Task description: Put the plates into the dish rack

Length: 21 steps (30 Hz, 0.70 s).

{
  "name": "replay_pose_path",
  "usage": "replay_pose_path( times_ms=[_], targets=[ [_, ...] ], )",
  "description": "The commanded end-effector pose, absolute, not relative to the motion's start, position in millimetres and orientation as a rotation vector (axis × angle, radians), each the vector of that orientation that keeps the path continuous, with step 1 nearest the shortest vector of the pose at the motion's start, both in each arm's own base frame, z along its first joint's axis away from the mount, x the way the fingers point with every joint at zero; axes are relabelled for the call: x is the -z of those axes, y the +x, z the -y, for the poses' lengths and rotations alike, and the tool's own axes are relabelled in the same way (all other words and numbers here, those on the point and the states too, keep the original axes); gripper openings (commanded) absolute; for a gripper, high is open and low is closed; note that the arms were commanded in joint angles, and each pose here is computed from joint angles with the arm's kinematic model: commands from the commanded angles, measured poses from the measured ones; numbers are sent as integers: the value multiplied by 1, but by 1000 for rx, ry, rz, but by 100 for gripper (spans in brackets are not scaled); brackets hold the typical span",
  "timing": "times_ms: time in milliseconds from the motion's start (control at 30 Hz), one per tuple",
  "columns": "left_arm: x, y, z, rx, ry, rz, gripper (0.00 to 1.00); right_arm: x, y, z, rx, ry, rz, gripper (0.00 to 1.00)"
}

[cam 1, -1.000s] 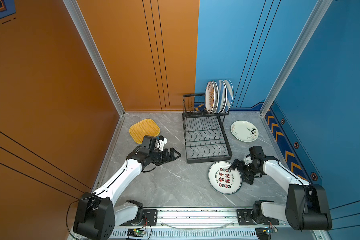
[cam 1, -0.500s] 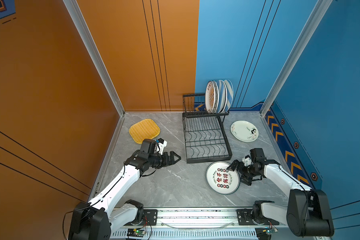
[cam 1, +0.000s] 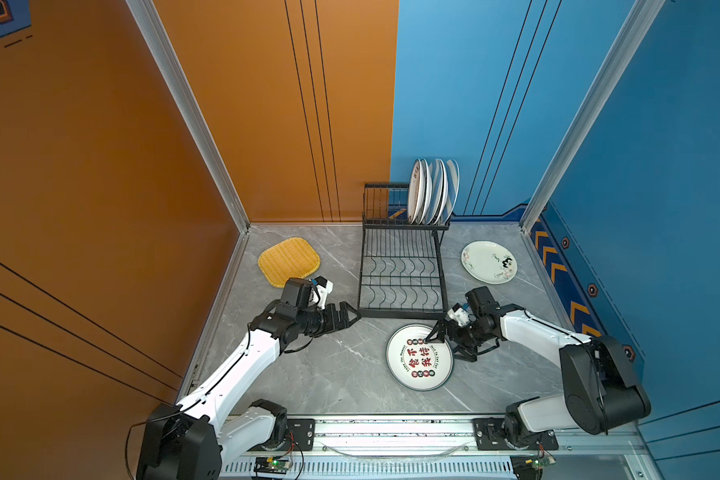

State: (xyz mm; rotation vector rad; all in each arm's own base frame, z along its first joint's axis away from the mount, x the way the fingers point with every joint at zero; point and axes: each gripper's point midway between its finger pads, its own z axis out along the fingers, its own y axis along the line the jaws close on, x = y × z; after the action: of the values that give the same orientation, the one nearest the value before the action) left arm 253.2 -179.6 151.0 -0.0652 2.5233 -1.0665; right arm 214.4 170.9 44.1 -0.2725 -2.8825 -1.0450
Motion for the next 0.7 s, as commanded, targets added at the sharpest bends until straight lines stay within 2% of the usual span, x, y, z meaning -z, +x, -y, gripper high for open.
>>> replay_pose_path(
  times_ms=[0,400,533,667],
  targets=[
    [-147,250,178,1038,-77,-2541,98,-20,194,-160,946,-247,2855,95],
    [-146,248,179,1022,-84,-2545,98,-12,171,-144,853,-277,2919,77],
    [-144,247,180,1020,-80,-2551,98,-9,171,-144,852,-281,2935,67],
    [-143,247,180,1020,-80,-2552,98,-6,173,-146,832,-264,2939,53]
  ],
)
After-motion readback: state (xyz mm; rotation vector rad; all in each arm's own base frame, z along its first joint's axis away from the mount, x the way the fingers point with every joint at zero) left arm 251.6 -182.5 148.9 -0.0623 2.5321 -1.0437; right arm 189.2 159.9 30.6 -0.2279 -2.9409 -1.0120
